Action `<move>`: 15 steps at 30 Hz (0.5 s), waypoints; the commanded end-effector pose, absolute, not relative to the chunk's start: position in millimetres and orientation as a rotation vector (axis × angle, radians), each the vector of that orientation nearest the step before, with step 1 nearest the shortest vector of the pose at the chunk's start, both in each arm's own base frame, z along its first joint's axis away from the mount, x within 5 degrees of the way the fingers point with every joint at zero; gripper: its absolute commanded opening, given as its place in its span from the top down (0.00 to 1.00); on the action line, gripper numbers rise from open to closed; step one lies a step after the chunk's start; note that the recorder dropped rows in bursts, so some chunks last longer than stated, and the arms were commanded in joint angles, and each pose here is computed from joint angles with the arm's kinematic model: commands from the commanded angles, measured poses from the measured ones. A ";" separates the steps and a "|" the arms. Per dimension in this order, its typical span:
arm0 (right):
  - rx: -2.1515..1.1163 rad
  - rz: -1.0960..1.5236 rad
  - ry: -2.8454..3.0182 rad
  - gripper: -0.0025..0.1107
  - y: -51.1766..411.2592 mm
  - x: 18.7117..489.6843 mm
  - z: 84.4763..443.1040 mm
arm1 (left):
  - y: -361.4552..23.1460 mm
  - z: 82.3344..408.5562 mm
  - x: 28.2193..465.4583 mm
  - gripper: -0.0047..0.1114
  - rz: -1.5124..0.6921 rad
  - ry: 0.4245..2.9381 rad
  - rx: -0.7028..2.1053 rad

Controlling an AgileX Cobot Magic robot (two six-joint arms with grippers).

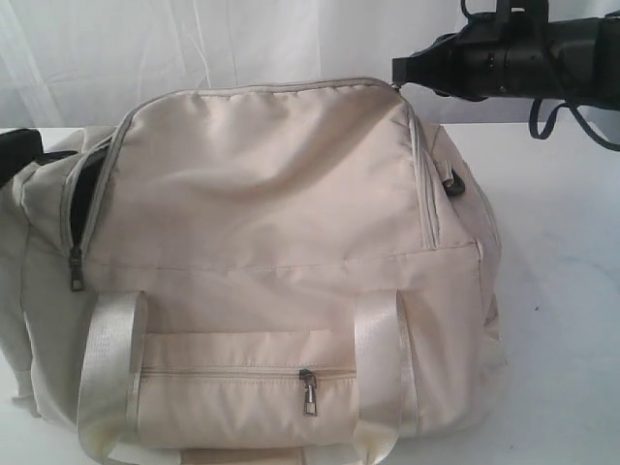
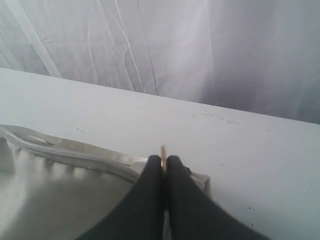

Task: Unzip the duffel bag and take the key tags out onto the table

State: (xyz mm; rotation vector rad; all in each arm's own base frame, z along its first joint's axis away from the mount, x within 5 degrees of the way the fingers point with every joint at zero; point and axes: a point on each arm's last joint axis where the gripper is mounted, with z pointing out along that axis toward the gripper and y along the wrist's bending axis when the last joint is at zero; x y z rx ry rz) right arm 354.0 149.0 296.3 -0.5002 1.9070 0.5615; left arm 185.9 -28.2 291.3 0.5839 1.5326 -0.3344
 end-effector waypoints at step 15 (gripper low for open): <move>-0.454 0.705 1.910 0.98 150.3 348.2 305.3 | -199.6 315.1 284.4 0.36 -0.336 1.363 1.099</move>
